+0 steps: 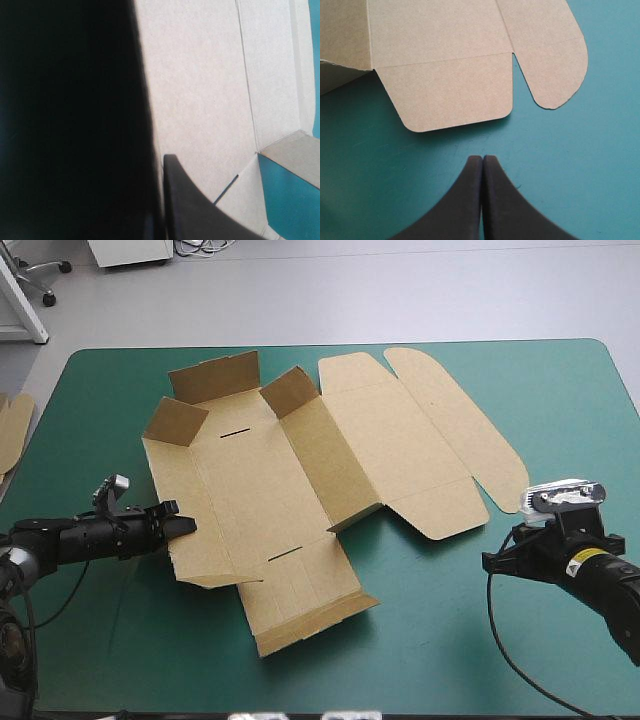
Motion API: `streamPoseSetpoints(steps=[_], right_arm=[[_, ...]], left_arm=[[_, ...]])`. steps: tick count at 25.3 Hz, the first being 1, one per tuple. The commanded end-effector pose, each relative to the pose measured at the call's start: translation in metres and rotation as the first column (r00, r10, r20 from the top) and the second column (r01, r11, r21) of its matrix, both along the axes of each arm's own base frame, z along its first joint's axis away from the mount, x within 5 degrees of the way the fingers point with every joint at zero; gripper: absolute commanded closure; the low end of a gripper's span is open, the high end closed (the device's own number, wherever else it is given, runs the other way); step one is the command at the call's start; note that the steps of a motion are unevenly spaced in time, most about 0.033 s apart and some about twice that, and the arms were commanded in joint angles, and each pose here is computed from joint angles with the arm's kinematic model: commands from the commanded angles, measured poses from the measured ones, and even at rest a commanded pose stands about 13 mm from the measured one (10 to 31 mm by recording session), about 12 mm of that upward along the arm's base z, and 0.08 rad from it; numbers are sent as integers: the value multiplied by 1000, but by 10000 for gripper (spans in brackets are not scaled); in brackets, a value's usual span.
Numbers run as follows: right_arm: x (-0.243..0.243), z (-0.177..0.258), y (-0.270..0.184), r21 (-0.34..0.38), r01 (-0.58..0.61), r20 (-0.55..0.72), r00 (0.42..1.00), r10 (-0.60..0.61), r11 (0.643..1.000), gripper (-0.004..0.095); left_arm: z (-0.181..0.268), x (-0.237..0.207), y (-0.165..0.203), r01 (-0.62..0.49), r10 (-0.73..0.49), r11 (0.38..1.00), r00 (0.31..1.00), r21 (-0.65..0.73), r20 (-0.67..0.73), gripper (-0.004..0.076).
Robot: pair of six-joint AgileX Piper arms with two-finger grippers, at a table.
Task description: Fold the box
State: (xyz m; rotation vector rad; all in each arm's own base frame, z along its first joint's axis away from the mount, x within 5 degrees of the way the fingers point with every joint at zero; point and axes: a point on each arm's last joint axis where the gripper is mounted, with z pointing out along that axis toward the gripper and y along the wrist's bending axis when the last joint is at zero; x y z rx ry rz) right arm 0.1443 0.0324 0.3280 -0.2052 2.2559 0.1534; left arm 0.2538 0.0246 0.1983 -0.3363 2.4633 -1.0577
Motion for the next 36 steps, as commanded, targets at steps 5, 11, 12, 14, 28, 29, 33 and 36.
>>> streamPoseSetpoints(steps=[5, 11, 12, 14, 28, 29, 33, 36], right_arm=[[3, 14, 0, 12, 6, 81, 997, -7, 1000, 942], [4, 14, 0, 18, 10, 76, 997, -11, 1000, 942], [5, 13, 0, 18, 10, 74, 997, -11, 1000, 942], [8, 11, 1, 15, 10, 61, 998, -11, 1000, 942], [20, 12, 6, 35, -7, 29, 1000, 6, 999, 942], [20, 11, 6, 29, -7, 17, 1000, 7, 1000, 942], [18, 9, 5, 9, -8, -13, 1000, 8, 1000, 942], [18, 9, 3, -5, 2, -12, 1000, -2, 1000, 942]], left_arm=[[30, 8, 8, 110, -115, 979, 993, 173, 16, 738], [69, 20, 2, 137, -184, 940, 975, 312, 126, 738], [75, 23, -3, 144, -206, 922, 969, 359, 140, 738], [85, 28, -12, 147, -231, 888, 962, 437, 148, 738], [141, 96, -83, 289, -602, 453, 797, 844, 51, 738], [139, 106, -94, 306, -641, 370, 768, 877, 2, 738], [141, 136, -121, 260, -686, 227, 727, 939, -36, 738], [149, 143, -132, 231, -717, 201, 697, 952, -17, 738]])
